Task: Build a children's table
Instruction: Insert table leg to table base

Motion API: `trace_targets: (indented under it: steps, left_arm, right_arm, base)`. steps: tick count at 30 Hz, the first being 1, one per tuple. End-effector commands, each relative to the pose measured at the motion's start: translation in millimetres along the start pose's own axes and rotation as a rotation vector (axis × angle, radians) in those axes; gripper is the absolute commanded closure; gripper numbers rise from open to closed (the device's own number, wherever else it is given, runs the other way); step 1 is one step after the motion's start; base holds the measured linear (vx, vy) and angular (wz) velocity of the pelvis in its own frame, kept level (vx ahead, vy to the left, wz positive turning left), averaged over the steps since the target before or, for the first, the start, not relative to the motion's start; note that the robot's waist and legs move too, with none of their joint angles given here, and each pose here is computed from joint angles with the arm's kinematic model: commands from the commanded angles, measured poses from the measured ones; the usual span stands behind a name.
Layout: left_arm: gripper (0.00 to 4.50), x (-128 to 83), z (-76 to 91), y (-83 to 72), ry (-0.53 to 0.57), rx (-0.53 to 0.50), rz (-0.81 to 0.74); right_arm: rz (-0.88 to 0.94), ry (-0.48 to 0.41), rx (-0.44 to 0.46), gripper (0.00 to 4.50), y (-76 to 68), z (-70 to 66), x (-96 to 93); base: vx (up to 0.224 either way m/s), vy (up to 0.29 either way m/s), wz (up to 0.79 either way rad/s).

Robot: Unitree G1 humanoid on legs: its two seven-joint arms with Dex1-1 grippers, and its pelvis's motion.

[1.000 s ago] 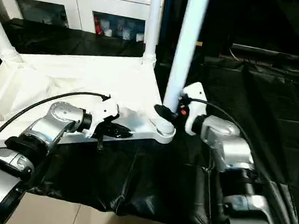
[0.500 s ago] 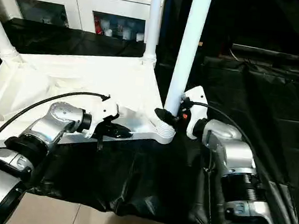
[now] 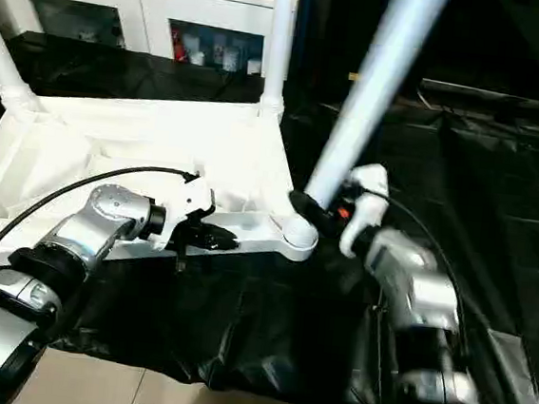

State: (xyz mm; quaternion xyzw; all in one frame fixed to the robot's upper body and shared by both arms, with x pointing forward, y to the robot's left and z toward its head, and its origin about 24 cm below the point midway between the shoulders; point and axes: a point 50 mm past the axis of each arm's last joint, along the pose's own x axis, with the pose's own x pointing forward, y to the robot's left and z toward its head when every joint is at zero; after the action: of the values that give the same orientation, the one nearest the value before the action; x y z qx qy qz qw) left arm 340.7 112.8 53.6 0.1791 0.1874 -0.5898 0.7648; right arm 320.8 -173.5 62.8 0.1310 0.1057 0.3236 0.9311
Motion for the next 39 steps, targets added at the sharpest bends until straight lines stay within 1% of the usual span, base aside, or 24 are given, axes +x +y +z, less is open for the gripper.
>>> trace_targets:
  steps: [1, 3, 4, 7, 8, 9, 11, 13, 16, 17, 18, 20, 24, 27, 30, 31, 33, 36, 37, 39]
  left_arm:
    - [4.50, -4, -3.0, 3.5, -0.007, -0.027, 0.053]
    - [4.50, -4, -2.6, 3.8, -0.011, -0.028, 0.061]
    - [4.50, -4, -2.6, 3.8, -0.011, -0.028, 0.061]
    - [4.50, -4, -2.1, 3.8, -0.012, -0.028, 0.063]
    - [4.50, -3, -2.1, 3.7, -0.012, -0.028, 0.062]
    - [4.50, -3, -1.3, 3.9, -0.010, -0.023, 0.059]
    - [4.50, -3, -0.9, 4.0, -0.010, -0.020, 0.058]
    - [4.50, -4, 1.0, 4.1, -0.001, 0.002, 0.045]
    - [4.50, -6, 2.4, 4.8, 0.017, 0.035, 0.034]
    - [4.50, -7, 2.9, 4.9, 0.018, 0.040, 0.029]
    - [4.50, -7, 2.9, 4.9, 0.018, 0.040, 0.029]
    - [4.50, -8, 3.3, 4.8, 0.022, 0.045, 0.023]
    - [4.50, -12, 1.9, 3.6, 0.034, 0.059, -0.002]
    - [4.50, -15, 1.7, 2.9, 0.039, 0.072, -0.020]
    - [4.50, -16, 2.9, 1.9, 0.038, 0.081, -0.043]
    - [4.50, -17, 4.0, -0.2, 0.038, 0.097, -0.077]
    - [4.50, -18, 4.3, -1.4, 0.041, 0.104, -0.093]
    - [4.50, -19, 5.4, -6.4, 0.056, 0.146, -0.178]
    - [4.50, -19, 5.4, -6.4, 0.056, 0.146, -0.178]
    - [4.50, -20, 5.8, -8.7, 0.072, 0.163, -0.225]
  right_arm:
    - [-0.081, 0.077, 0.063, 2.62, -7.1, -31.2, -11.6]
    - [-0.122, 0.060, 0.049, 2.62, -6.7, -37.2, -16.0]
    - [-0.122, 0.060, 0.049, 2.62, -6.7, -37.2, -16.0]
    - [-0.135, 0.070, -0.011, 2.62, -3.1, -40.2, -18.6]
    - [-0.128, 0.077, -0.027, 2.62, -1.0, -40.2, -18.4]
    - [-0.103, 0.096, -0.068, 2.62, 4.2, -37.8, -15.5]
    - [-0.097, 0.099, -0.082, 2.62, 5.7, -37.0, -14.5]
    - [-0.042, 0.138, -0.131, 2.62, 11.0, -33.5, -8.4]
    - [0.027, 0.204, -0.177, 2.62, 14.7, -31.1, -0.3]
    - [0.051, 0.229, -0.182, 2.62, 15.2, -30.8, 2.1]
    - [0.051, 0.229, -0.182, 2.62, 15.2, -30.8, 2.1]
    - [0.093, 0.275, -0.196, 2.62, 16.1, -32.5, 3.3]
    - [0.178, 0.366, -0.225, 2.62, 17.2, -39.8, -0.1]
    - [0.210, 0.395, -0.224, 2.62, 15.4, -42.4, -1.7]
    - [0.248, 0.405, -0.232, 2.62, 15.5, -43.1, -2.7]
    - [0.286, 0.407, -0.246, 2.62, 16.5, -43.9, -4.2]
    - [0.309, 0.408, -0.251, 2.62, 17.5, -44.4, -5.1]
    - [0.404, 0.422, -0.270, 2.62, 20.9, -48.1, -9.6]
    - [0.404, 0.422, -0.270, 2.62, 20.9, -48.1, -9.6]
    - [0.468, 0.432, -0.274, 2.62, 23.5, -50.2, -12.4]
  base:
    - [0.000, 0.000, 0.00]
    - [0.000, 0.000, 0.00]
    - [0.000, 0.000, 0.00]
    - [0.000, 0.000, 0.00]
    - [0.000, 0.000, 0.00]
    - [0.000, 0.000, 0.00]
    - [0.000, 0.000, 0.00]
    - [0.000, 0.000, 0.00]
    - [0.000, 0.000, 0.00]
    - [0.000, 0.000, 0.00]
    - [0.000, 0.000, 0.00]
    - [0.000, 0.000, 0.00]
    - [0.000, 0.000, 0.00]
    - [0.000, 0.000, 0.00]
    - [0.000, 0.000, 0.00]
    - [0.000, 0.000, 0.00]
    - [0.000, 0.000, 0.00]
    - [0.000, 0.000, 0.00]
    - [0.000, 0.000, 0.00]
    - [0.000, 0.000, 0.00]
